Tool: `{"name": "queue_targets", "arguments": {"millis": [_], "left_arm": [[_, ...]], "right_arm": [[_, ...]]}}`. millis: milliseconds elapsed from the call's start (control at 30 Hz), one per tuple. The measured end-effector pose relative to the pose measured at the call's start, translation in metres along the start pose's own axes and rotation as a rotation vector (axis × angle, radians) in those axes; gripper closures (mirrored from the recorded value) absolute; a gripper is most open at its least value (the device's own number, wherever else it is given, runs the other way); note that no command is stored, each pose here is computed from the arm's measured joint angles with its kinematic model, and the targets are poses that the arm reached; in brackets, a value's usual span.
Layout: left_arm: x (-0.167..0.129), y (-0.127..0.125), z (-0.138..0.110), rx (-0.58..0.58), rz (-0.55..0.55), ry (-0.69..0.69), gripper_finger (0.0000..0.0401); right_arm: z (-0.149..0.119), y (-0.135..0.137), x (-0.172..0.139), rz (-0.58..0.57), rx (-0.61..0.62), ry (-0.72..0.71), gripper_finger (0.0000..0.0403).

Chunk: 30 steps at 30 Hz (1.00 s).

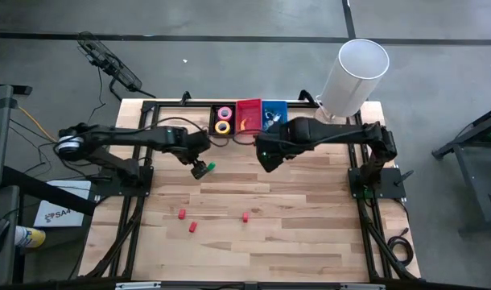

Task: Pick and place Stapler, Stapler remover, tape
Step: Put the green stapler into the red bin

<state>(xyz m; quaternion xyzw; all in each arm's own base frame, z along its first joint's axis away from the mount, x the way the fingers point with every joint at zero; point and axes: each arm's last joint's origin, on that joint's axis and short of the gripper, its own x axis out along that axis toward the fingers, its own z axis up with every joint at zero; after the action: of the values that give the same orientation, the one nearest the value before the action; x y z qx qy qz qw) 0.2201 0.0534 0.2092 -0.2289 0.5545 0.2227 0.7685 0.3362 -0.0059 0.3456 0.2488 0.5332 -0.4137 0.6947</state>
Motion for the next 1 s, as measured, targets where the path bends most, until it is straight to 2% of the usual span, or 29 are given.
{"name": "queue_targets", "arguments": {"millis": [267,433,633,1000], "left_arm": [[0.031,-0.006,0.011,0.041,-0.002,0.032,0.0109],[0.036,-0.008,0.015,0.05,-0.011,0.017,0.0109],[0.04,-0.012,0.025,0.049,-0.014,0.01,0.0109],[0.06,-0.019,0.039,-0.041,0.019,0.068,0.011]], "right_arm": [[-0.025,-0.001,-0.015,0.023,0.071,-0.061,0.0194],[-0.047,-0.019,-0.009,0.033,0.122,-0.084,0.0194],[-0.069,-0.044,0.002,0.143,0.185,-0.157,0.0194],[-0.096,-0.088,0.016,0.188,0.188,-0.188,0.0194]]}}
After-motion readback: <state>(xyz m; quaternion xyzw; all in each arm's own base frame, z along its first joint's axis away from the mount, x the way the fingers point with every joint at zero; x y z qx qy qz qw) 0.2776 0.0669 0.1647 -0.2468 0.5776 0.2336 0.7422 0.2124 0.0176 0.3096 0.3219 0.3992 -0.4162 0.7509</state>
